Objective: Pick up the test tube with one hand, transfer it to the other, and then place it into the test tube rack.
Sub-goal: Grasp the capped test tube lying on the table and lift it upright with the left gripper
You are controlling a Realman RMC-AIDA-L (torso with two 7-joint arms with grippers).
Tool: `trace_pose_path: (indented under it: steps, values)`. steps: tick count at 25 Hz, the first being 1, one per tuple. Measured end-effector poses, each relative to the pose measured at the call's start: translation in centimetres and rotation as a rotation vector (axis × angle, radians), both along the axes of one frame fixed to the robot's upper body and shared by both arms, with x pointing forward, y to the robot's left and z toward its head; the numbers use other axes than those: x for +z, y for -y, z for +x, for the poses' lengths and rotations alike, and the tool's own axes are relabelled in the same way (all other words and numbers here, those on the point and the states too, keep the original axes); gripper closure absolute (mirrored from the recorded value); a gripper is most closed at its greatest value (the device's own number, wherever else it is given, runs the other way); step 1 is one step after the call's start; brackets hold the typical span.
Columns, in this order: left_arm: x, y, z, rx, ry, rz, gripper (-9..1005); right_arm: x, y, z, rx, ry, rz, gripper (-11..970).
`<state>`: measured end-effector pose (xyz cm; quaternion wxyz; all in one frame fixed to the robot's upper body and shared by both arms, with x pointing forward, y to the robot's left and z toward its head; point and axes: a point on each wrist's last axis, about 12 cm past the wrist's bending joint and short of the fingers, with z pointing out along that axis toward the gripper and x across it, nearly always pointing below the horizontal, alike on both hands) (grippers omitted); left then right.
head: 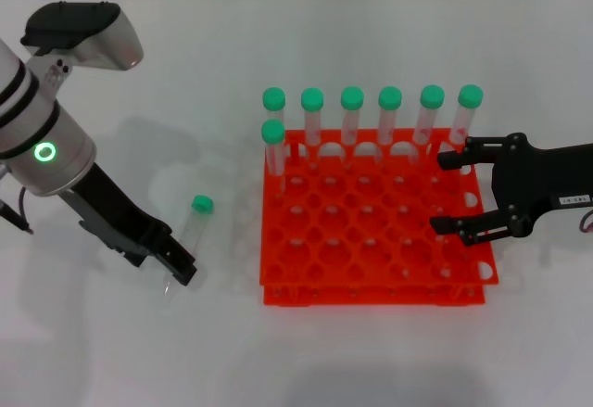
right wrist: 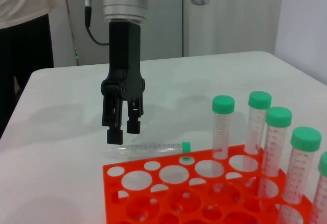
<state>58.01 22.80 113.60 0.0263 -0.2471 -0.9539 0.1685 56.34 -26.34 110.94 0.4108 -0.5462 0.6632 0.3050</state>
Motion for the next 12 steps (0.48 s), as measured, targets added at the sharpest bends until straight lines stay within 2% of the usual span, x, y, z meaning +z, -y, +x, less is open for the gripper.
trace_pose_path:
  steps: [12]
  values:
    - [-0.63, 0.56, 0.31, -0.006, 0.023, 0.013, 210, -0.14, -0.14, 0.03, -0.002, 0.009, 0.0, 103]
